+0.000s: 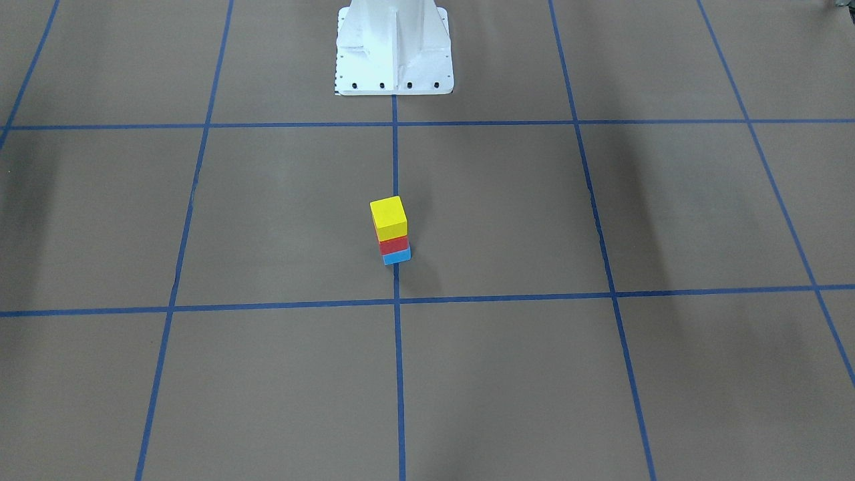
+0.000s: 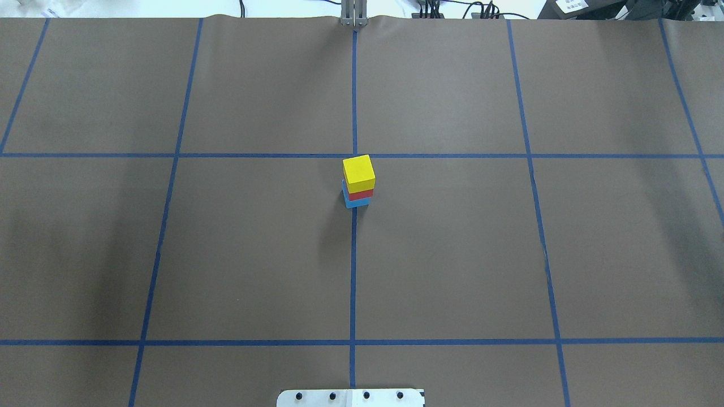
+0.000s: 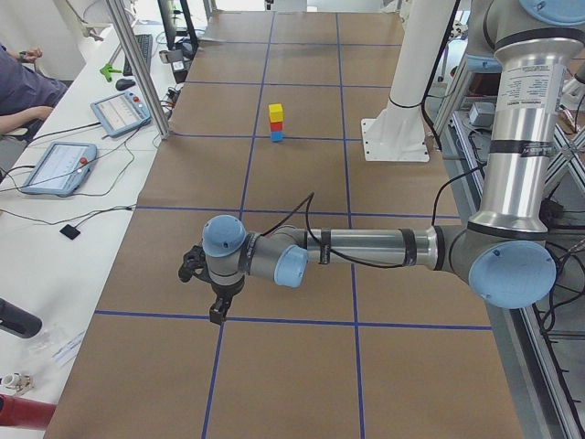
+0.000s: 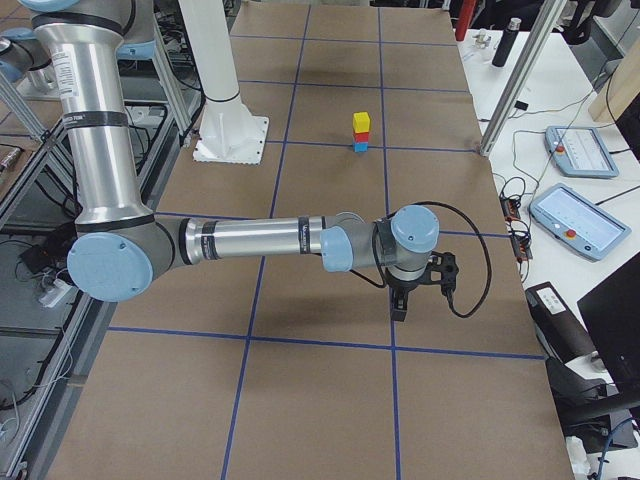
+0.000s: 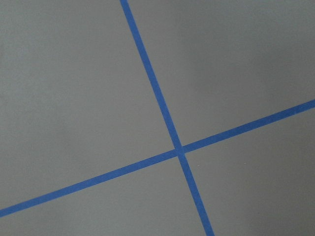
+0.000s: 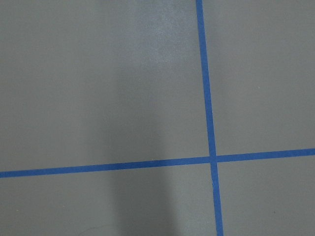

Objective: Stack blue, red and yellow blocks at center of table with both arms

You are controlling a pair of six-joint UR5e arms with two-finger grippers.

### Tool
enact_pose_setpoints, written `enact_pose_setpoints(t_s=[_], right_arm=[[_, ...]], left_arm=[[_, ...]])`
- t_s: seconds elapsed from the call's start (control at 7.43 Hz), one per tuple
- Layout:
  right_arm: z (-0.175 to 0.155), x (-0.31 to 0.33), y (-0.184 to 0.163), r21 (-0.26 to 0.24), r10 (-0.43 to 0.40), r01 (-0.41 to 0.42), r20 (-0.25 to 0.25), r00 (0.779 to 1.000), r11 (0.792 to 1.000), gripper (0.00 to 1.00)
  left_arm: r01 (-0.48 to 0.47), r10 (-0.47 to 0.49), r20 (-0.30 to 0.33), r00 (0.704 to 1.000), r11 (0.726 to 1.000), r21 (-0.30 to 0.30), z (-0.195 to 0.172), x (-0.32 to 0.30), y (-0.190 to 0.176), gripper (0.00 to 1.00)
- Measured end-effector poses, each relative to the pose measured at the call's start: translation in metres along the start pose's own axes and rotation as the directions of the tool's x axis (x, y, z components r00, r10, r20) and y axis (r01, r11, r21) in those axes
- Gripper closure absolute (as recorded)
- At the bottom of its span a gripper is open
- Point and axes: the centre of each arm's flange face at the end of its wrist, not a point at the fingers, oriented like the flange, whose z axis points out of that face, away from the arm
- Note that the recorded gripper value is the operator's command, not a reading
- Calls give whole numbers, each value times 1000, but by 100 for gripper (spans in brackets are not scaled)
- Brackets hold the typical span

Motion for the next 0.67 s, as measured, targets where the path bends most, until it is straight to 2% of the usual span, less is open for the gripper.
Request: enact_pose_setpoints(t_s=[0.27, 0.67], right_arm=[[-7, 7, 2, -7, 33, -33, -5, 999, 999, 0], [-13, 29, 12, -27, 104, -104, -3, 995, 994, 0]], left_arm=[[82, -83, 1, 997, 994, -75, -34, 26, 14, 0], [129, -130, 2, 992, 984, -126, -28, 19, 44, 0]])
